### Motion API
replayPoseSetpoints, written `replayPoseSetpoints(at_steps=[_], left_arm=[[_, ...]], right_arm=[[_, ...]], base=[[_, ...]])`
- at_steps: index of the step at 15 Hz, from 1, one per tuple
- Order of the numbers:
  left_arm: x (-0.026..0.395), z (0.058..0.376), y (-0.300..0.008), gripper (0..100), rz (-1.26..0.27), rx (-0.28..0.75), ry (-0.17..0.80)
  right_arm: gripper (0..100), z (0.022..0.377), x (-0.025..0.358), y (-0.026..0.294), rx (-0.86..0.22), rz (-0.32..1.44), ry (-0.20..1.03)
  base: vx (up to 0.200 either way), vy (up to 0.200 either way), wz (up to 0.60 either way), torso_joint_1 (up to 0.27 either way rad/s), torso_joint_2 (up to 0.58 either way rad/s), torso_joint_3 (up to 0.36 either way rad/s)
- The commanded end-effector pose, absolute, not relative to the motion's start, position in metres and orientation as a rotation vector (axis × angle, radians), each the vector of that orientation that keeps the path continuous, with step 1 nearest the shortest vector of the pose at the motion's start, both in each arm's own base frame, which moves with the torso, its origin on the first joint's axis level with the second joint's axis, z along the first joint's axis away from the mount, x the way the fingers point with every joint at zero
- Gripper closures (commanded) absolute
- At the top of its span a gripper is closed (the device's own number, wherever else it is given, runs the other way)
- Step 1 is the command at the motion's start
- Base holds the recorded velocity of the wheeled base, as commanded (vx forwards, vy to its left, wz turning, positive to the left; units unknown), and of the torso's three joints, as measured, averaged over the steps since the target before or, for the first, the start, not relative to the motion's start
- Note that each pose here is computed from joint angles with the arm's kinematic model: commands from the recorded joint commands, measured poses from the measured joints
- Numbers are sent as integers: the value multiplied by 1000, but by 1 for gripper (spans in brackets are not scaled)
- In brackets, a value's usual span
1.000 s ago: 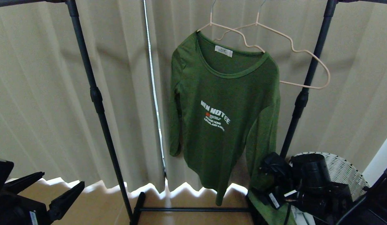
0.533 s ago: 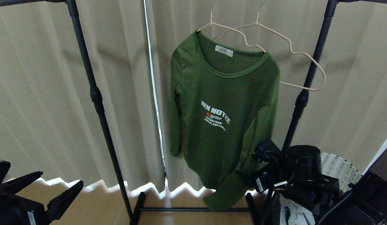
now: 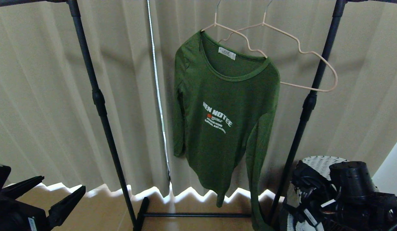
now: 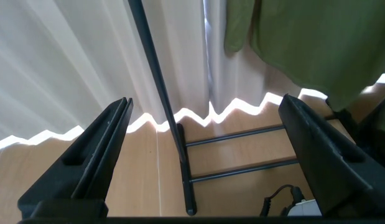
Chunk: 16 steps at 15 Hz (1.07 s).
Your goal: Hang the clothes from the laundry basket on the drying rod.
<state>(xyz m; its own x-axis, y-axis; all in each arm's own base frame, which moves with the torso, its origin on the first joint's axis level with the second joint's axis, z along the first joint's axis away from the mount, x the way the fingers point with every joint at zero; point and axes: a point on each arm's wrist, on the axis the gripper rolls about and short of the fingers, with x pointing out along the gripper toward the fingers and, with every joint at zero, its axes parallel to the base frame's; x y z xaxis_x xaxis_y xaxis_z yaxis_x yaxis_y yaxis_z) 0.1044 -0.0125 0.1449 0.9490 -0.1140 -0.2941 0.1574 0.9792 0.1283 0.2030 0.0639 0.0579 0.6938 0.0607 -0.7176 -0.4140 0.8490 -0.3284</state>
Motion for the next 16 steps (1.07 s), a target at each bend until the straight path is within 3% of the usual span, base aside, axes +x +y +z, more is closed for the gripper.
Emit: replayPoseSetpoints(at_steps=[1,5,10,16], left_arm=[[104,145,-13,0,-139,152,290],[104,145,-12,0,-139,152,287],[103,146,-12,0,-137,151,280],[102,147,-12,0,-133,150,272]], right_arm=[[0,81,183,54,-506,263,764],[0,63,190,53,-580,189,923],[0,67,203,60,-582,192,902],[0,39,213,63,-620,191,1019]], base=[[0,0,0,0,0,0],[0,0,0,0,0,0],[0,0,0,0,0,0],[0,0,0,0,0,0]])
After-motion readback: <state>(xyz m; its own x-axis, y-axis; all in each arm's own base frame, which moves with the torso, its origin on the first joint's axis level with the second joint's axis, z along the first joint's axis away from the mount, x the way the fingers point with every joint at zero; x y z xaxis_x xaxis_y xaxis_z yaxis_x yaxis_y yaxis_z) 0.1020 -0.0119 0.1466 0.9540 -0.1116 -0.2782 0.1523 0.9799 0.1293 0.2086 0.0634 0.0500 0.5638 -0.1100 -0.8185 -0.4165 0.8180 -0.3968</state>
